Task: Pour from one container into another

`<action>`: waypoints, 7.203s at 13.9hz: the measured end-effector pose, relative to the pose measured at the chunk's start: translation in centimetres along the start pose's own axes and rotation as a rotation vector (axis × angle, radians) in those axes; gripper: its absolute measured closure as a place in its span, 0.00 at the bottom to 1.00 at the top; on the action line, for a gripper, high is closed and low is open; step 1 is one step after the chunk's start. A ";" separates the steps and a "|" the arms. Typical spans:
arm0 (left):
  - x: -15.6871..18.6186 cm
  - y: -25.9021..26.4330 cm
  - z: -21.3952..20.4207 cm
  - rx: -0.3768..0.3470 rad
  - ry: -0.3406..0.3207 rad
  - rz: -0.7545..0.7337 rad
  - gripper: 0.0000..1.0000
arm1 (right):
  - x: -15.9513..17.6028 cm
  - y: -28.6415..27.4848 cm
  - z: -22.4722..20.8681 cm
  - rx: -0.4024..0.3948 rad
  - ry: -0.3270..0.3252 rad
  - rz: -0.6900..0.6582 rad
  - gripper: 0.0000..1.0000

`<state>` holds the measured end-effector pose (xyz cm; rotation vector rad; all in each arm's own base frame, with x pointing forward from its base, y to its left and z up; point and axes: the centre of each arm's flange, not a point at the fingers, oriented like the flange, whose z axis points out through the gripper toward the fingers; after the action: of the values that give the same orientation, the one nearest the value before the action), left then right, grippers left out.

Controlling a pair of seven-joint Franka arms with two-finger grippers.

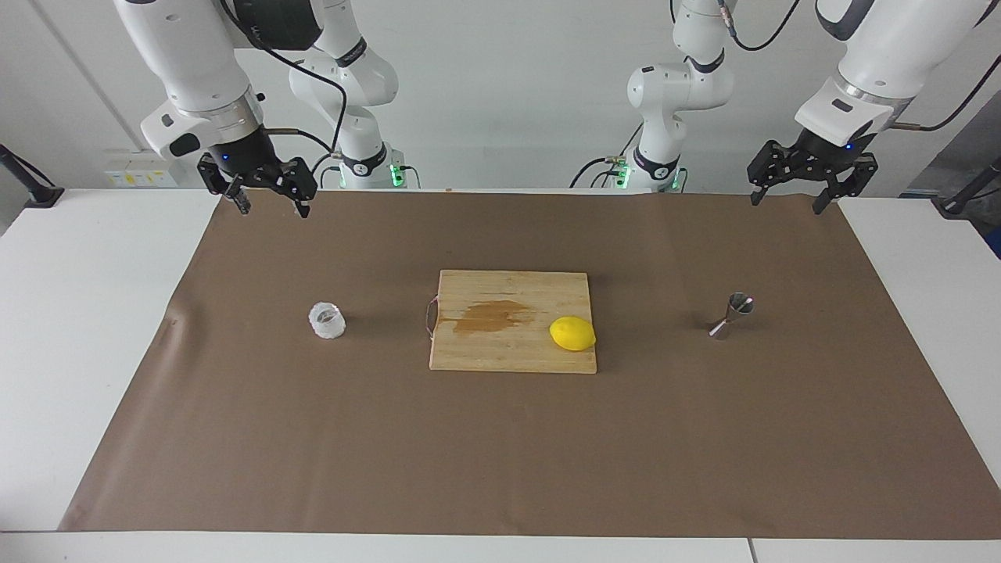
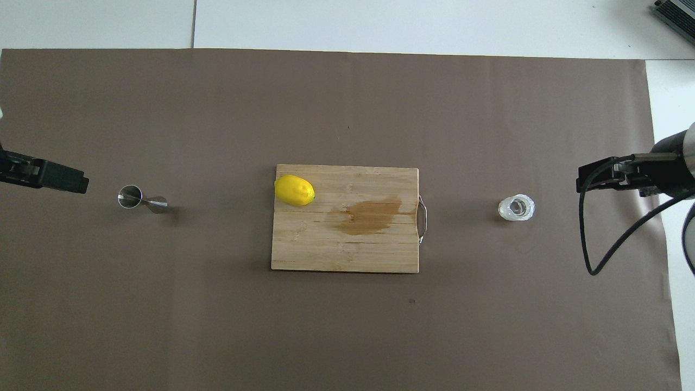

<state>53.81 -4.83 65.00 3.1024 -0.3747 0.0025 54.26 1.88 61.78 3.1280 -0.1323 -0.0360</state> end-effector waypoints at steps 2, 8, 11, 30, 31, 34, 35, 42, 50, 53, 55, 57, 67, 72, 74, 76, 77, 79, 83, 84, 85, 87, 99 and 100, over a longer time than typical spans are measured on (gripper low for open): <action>0.1 0.0 0.0 0.001 0.005 0.000 0.00 | 0.0 0.0 0.0 0.000 0.000 0.003 0.00; 0.1 0.0 0.0 0.001 0.008 0.000 0.00 | 0.0 0.0 0.0 0.000 0.000 0.005 0.00; 0.1 0.0 0.0 0.001 0.009 0.001 0.00 | 0.0 0.0 0.0 0.000 0.000 0.005 0.00; 1.8 -14.9 11.9 -0.103 -0.169 -0.557 0.00 | 0.0 0.0 0.1 0.000 -0.001 0.005 0.00; 1.4 -16.2 12.5 -0.129 -0.175 -0.599 0.00 | 0.0 0.0 0.1 0.000 -0.001 0.005 0.00; 0.5 -19.7 14.5 -0.248 -0.211 -0.841 0.00 | 0.0 0.0 0.1 0.000 -0.001 0.005 0.00; 0.3 -20.3 15.3 -0.289 -0.231 -0.922 0.00 | 0.0 0.0 0.1 0.000 -0.001 0.005 0.00; -0.4 -22.2 21.3 -0.586 -0.440 -1.394 0.00 | 0.0 0.0 0.1 0.000 -0.001 0.005 0.00; -3.3 -24.5 30.8 -0.819 -0.657 -1.643 0.00 | 0.0 0.0 0.1 0.000 -0.001 0.005 0.00; -3.8 -24.6 33.5 -0.885 -0.723 -1.680 0.00 | 0.0 0.0 0.1 0.000 -0.001 0.005 0.00; -3.9 -24.0 34.3 -0.938 -0.753 -1.692 0.00 | 0.0 0.0 0.1 0.000 -0.001 0.005 0.00; -4.1 -23.4 35.0 -0.978 -0.779 -1.701 0.00 | 0.0 0.0 0.1 0.000 -0.001 0.005 0.00; -4.8 -21.1 37.6 -1.120 -0.830 -1.685 0.00 | 0.0 0.0 0.1 0.000 -0.001 0.005 0.00; -4.4 -20.2 37.9 -1.162 -0.842 -1.685 0.00 | 0.0 0.0 0.1 0.000 -0.001 0.005 0.00; -4.2 -20.0 37.9 -1.174 -0.844 -1.685 0.00 | 0.0 0.0 0.1 0.000 -0.001 0.005 0.00; -4.0 -19.8 37.9 -1.181 -0.845 -1.682 0.00 | 0.0 0.0 0.1 0.000 -0.001 0.005 0.00; -4.0 -19.7 37.9 -1.187 -0.847 -1.683 0.00 | 0.0 0.0 0.1 0.000 -0.001 0.005 0.00; -4.1 -19.5 38.1 -1.203 -0.847 -1.678 0.00 | 0.0 0.0 0.1 0.000 -0.001 0.005 0.00; -4.4 -18.7 38.9 -1.227 -0.857 -1.668 0.00 | 0.0 0.0 0.1 0.000 -0.001 0.005 0.00; -4.5 -18.6 39.0 -1.227 -0.858 -1.667 0.00 | 0.0 0.0 0.1 0.000 -0.001 0.005 0.00; -4.4 -18.5 39.0 -1.228 -0.859 -1.666 0.00 | 0.0 0.0 0.1 0.000 -0.001 0.005 0.00; -4.4 -18.5 39.0 -1.229 -0.859 -1.665 0.00 | 0.0 0.0 0.1 0.000 -0.001 0.005 0.00; -4.5 -18.2 39.3 -1.255 -0.842 -1.641 0.02 | 0.0 0.0 0.1 0.000 -0.001 0.005 0.00; -4.4 -18.2 39.2 -1.262 -0.841 -1.641 0.02 | 0.0 0.0 0.1 0.000 -0.001 0.005 0.00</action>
<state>53.81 13.19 25.45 1.2514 1.4707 -0.9855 54.25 1.89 61.72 3.1274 -0.1401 -0.0382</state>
